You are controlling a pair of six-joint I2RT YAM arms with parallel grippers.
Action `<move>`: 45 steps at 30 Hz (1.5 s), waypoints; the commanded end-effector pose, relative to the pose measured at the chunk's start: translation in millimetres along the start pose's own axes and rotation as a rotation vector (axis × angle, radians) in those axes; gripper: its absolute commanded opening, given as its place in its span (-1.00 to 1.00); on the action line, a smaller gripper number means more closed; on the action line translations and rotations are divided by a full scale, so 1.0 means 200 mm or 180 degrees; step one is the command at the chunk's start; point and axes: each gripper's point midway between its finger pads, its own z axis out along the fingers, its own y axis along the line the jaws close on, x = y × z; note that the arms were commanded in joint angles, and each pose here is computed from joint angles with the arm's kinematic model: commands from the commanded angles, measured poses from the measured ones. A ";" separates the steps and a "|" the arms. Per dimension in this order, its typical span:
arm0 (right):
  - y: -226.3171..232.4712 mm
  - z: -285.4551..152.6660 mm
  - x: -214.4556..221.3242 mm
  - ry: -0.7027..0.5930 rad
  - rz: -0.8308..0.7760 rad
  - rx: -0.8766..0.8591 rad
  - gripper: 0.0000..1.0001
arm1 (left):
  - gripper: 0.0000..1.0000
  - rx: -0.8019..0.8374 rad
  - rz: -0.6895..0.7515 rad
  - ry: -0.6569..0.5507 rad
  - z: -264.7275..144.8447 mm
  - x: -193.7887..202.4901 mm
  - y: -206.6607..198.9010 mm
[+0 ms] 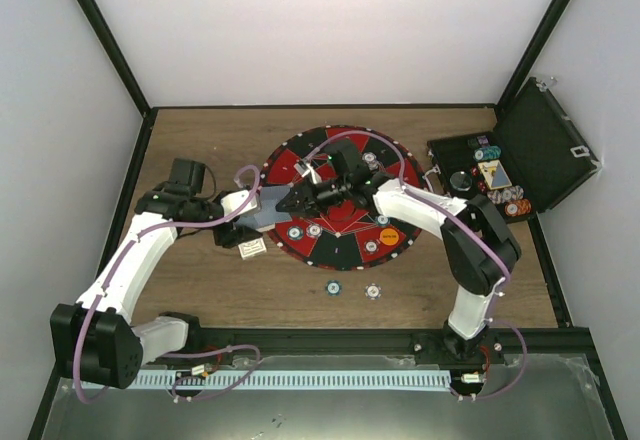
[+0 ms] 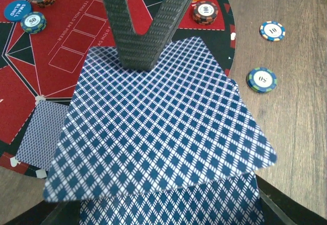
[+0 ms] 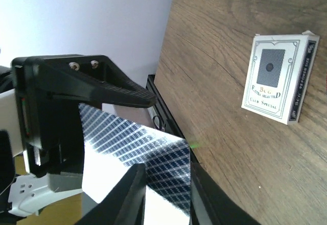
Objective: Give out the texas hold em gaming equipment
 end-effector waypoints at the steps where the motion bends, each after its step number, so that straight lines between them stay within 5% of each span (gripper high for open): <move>1: 0.11 -0.07 0.00 -0.0089 -0.0061 -0.0063 -0.56 | -0.90 -0.0017 0.0148 -0.0150 -0.02 -0.05 0.00; 15: 0.23 -0.16 0.02 -0.0180 -0.0087 -0.0344 -0.98 | -0.90 -0.0061 0.0179 -0.0089 -0.01 -0.02 0.00; 24: 0.19 -0.45 -0.16 -0.0523 -0.0111 -0.0324 -0.99 | -0.90 -0.0063 0.0157 -0.0036 0.00 0.00 0.01; 36: -0.44 -0.98 -0.73 -0.1278 0.0283 0.0464 -0.99 | -0.90 -0.0002 0.0108 -0.0093 -0.02 -0.03 -0.01; 45: -0.89 -1.00 -1.10 -0.1410 0.0560 0.0724 -0.99 | -0.90 0.0044 0.0085 -0.0089 -0.03 -0.03 -0.03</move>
